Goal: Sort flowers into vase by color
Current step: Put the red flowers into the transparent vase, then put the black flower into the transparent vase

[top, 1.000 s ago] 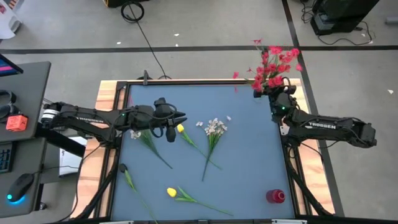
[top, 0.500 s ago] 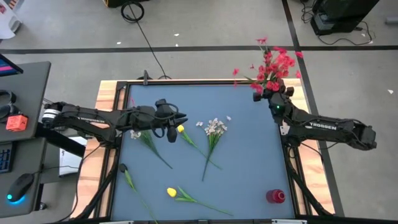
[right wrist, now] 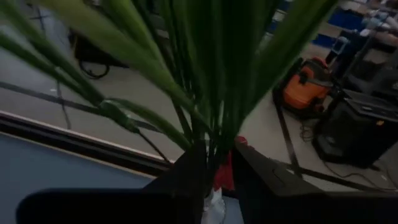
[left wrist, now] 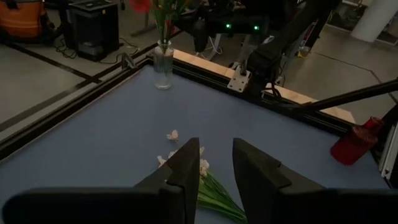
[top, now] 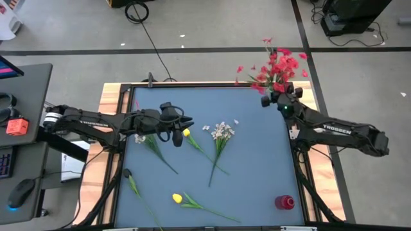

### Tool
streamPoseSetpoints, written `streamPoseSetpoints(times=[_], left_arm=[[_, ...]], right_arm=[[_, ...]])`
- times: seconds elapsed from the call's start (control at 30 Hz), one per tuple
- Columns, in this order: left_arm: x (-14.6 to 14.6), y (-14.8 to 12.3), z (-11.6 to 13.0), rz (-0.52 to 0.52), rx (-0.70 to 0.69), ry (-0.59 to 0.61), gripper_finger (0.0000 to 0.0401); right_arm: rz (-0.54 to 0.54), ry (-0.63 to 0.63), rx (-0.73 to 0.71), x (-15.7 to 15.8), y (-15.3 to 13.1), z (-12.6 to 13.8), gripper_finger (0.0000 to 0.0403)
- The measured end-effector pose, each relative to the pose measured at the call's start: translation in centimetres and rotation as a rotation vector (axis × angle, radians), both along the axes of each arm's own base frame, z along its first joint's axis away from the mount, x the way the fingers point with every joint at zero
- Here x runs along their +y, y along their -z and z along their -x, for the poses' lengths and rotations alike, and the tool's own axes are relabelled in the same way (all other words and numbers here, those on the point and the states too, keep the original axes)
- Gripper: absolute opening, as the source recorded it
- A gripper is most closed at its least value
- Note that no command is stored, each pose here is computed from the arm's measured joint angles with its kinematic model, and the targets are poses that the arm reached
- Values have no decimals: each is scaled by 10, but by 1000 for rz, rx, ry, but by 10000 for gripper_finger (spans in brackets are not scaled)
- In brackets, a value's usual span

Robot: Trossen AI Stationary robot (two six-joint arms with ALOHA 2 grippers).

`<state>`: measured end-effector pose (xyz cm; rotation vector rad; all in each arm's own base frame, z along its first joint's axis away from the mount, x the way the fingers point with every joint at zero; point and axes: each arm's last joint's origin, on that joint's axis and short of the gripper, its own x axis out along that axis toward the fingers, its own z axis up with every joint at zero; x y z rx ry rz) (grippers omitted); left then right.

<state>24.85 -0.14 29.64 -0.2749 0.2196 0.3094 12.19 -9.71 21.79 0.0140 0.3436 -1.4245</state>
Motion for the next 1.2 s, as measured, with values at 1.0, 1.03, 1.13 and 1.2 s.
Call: streamPoseSetpoints(times=[1.0,1.03,1.13,1.2], left_arm=[[0,2,0,84,-6,-23,104],[0,3,1,100,5,-29,105],[0,13,2,170,76,-62,110],[-1,22,1,243,130,-98,114]], right_arm=[[-385,-385,-205,38,-55,40,164],[-396,-413,-217,39,-57,40,164],[-442,-488,-249,41,-59,38,164],[-491,-517,-263,44,-57,37,164]])
